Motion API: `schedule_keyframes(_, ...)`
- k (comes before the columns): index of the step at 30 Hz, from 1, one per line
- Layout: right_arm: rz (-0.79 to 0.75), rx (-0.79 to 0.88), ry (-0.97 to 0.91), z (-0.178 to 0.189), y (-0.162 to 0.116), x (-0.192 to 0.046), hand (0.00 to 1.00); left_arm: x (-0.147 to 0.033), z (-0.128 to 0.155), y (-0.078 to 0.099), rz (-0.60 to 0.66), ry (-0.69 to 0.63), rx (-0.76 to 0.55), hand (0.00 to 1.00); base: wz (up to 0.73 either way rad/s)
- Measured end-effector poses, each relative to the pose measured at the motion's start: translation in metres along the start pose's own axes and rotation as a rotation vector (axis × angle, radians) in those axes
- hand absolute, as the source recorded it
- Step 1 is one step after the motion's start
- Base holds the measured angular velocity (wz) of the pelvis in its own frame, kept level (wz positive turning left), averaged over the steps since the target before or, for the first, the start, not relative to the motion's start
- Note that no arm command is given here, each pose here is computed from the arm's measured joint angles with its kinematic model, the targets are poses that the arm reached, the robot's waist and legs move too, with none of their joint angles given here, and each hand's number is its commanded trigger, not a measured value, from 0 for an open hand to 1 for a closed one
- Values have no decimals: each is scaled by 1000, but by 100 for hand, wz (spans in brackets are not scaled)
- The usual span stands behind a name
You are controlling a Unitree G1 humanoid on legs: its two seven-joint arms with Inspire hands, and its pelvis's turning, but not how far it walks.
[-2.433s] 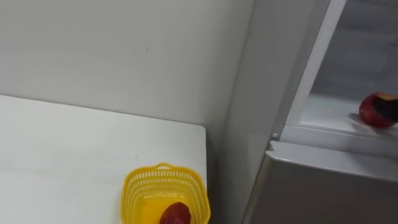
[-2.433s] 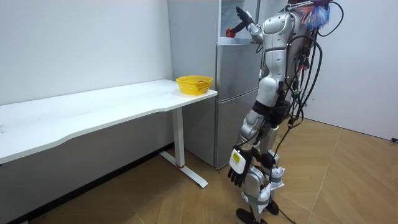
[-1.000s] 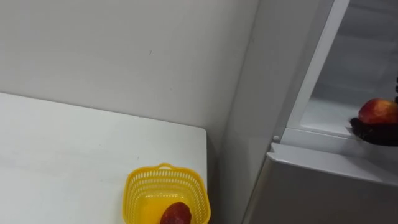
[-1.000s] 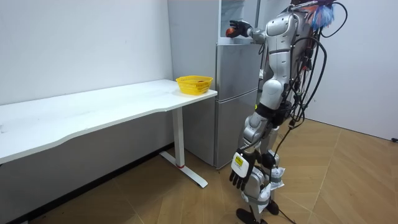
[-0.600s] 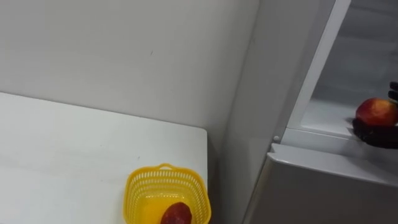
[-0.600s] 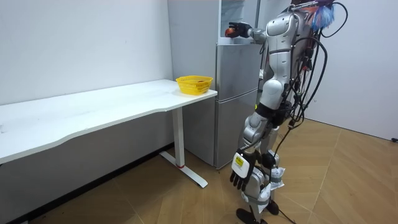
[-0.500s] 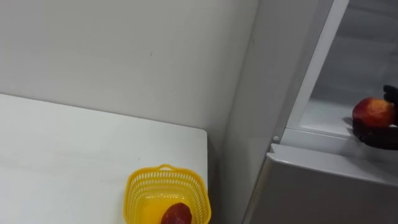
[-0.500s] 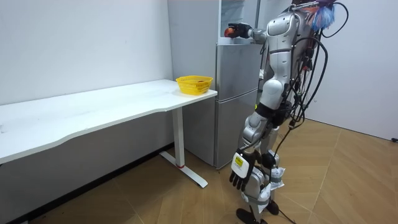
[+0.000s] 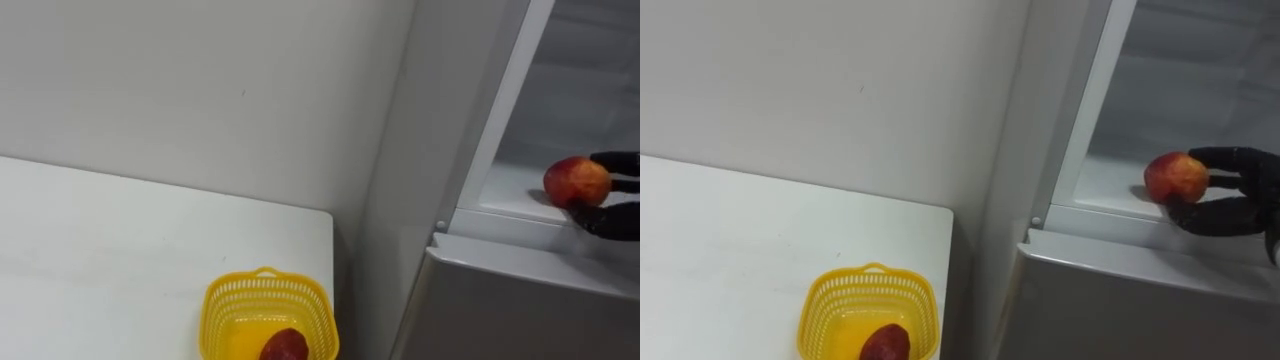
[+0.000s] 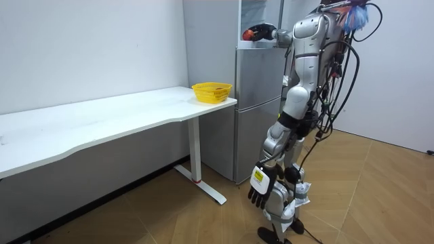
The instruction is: Retrieve from the upper fridge
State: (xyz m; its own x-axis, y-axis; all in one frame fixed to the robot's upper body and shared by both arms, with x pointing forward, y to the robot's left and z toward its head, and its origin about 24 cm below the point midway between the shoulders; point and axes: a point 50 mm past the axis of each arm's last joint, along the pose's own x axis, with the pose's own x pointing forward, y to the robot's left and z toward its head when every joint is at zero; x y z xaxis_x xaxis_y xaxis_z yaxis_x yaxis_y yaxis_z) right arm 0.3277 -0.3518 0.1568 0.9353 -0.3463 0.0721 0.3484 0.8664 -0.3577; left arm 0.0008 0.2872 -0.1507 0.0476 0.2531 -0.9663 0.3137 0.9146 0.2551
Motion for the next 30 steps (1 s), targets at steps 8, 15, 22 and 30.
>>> schedule_keyframes(8,0,0,0,0,0,0,100,0,0,0,-1,0,0,0,0)
schedule_keyframes(15,2,10,-1,0,0,0,100,0,1,0,-1,-1,-2,0,0)
schedule_keyframes(22,5,17,-4,1,0,0,66,0,2,1,4,-3,-3,0,0)
schedule_keyframes(30,13,20,-4,1,0,0,0,0,3,1,7,-5,-3,0,0)
